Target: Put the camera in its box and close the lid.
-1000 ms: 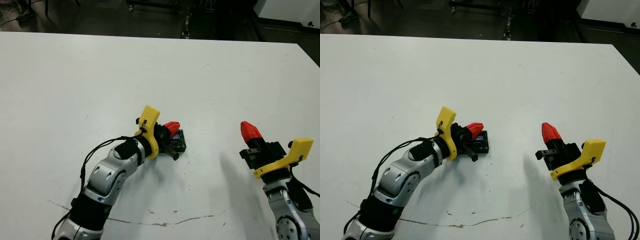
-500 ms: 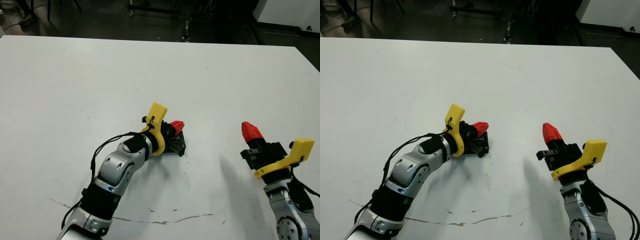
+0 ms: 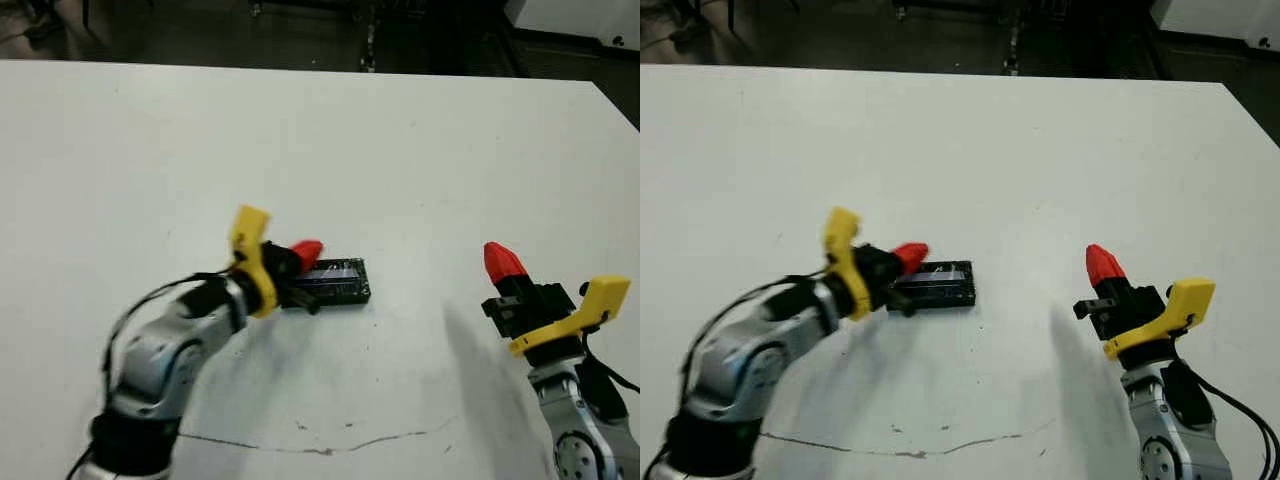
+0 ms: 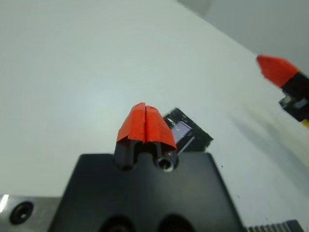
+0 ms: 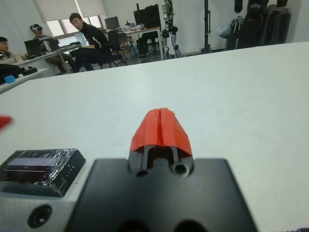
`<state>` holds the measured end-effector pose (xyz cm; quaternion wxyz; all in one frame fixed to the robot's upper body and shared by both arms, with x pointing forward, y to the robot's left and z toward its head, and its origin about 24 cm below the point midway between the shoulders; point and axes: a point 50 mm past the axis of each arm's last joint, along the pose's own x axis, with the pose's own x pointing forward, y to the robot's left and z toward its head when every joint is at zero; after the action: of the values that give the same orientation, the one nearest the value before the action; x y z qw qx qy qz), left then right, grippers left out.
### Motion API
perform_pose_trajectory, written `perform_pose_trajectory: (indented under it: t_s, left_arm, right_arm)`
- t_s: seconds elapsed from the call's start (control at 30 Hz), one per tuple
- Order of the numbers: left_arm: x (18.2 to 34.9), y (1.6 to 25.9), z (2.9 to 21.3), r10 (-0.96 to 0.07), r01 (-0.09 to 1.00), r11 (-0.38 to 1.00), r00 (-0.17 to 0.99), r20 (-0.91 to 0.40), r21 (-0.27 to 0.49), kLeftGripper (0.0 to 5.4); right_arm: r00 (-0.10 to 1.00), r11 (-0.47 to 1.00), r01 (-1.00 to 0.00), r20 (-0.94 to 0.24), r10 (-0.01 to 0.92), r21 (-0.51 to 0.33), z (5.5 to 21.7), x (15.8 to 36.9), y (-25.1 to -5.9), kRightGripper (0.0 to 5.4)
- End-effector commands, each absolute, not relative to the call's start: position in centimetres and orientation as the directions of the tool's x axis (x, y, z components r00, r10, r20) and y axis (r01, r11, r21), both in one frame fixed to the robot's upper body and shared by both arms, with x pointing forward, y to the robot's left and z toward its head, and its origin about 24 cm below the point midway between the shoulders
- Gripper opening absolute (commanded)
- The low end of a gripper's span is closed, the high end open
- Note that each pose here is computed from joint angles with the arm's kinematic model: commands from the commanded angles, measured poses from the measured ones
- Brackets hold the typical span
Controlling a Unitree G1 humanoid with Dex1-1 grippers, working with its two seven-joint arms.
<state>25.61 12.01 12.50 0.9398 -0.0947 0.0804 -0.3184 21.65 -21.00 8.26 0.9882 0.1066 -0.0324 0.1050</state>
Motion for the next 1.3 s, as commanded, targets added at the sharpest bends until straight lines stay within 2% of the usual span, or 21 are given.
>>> perform_pose_trajectory:
  t_s: [0.03, 0.43, 0.57, 0.83, 1.03, 1.17, 1.3]
  left_arm:
    - [25.5, 13.5, 13.4, -0.579, 0.557, 0.798, 0.815, -0.033, -0.231, 0.01]
    - [26.4, 16.5, 15.0, -0.388, 0.398, 0.885, 0.917, 0.091, -0.242, 0.01]
    - [26.1, 17.0, 15.0, -0.309, 0.336, 0.922, 0.938, 0.160, -0.192, 0.01]
    - [25.1, 17.8, 13.0, -0.193, 0.232, 0.962, 0.950, 0.246, -0.142, 0.01]
    - [24.1, 17.9, 10.4, -0.098, 0.142, 0.980, 0.953, 0.286, -0.136, 0.01]
    - [23.3, 17.6, 8.7, -0.020, 0.062, 0.986, 0.965, 0.262, -0.152, 0.01]
    - [23.2, 17.2, 7.9, 0.006, 0.029, 0.989, 0.972, 0.234, -0.147, 0.01]
  right_arm:
    - [0.978, 0.960, -0.206, 0.073, 0.195, 0.190, 8.2, 21.6, -21.3, 0.00]
    - [0.978, 0.960, -0.206, 0.080, 0.194, 0.187, 8.3, 21.7, -21.3, 0.00]
    - [0.976, 0.959, -0.210, 0.092, 0.195, 0.191, 8.5, 21.8, -21.3, 0.00]
    - [0.975, 0.970, -0.172, 0.170, 0.142, 0.174, 9.8, 22.6, -22.0, 0.00]
    - [0.975, 0.984, -0.111, 0.209, 0.080, 0.138, 10.5, 23.0, -21.9, 0.00]
    - [0.973, 0.989, -0.075, 0.227, 0.045, 0.124, 10.7, 23.2, -21.5, 0.00]
    - [0.970, 0.993, -0.053, 0.243, 0.025, 0.109, 10.9, 23.4, -21.1, 0.00]
